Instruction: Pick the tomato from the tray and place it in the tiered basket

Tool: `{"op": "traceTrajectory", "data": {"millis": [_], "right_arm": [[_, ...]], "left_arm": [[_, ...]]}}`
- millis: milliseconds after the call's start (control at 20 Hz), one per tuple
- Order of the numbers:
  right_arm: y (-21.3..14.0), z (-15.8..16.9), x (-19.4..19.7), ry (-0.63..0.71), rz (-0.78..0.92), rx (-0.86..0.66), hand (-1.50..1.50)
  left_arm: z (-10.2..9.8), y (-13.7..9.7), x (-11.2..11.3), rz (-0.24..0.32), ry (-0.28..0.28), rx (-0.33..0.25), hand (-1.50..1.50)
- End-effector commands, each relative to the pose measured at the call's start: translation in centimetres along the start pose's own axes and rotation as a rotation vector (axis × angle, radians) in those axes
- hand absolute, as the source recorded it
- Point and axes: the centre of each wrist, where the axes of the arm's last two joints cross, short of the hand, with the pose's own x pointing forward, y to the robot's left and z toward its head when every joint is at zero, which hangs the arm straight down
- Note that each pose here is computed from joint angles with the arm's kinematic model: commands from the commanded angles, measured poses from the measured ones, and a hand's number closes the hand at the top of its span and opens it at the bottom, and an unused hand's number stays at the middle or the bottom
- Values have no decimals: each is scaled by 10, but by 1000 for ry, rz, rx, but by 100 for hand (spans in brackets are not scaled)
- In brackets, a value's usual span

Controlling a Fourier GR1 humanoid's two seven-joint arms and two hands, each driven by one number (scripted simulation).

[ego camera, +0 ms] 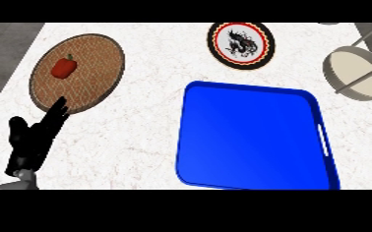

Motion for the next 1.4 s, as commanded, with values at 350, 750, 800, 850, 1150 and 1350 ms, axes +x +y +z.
{"op": "traceTrajectory", "data": {"millis": [350, 750, 800, 850, 1150, 1350], "right_arm": [[-38, -33, -24, -157, 417, 44, 150], [-34, -34, -38, -194, 530, 139, 150], [-39, -35, -18, -185, 532, 139, 150], [-54, -44, -35, -183, 507, 177, 150], [-25, -31, -50, 108, 533, 451, -150], [-21, -30, -69, 251, 542, 462, -150]], "left_arm": [[6, -7, 8, -3, -9, -9, 0], [2, -10, -1, -9, -27, -1, 0], [7, -15, -7, 1, 0, -18, 0], [8, 12, -12, 5, 2, 3, 0], [-9, 1, 9, 0, -16, 7, 0], [2, -7, 5, -5, -6, -7, 0]]}}
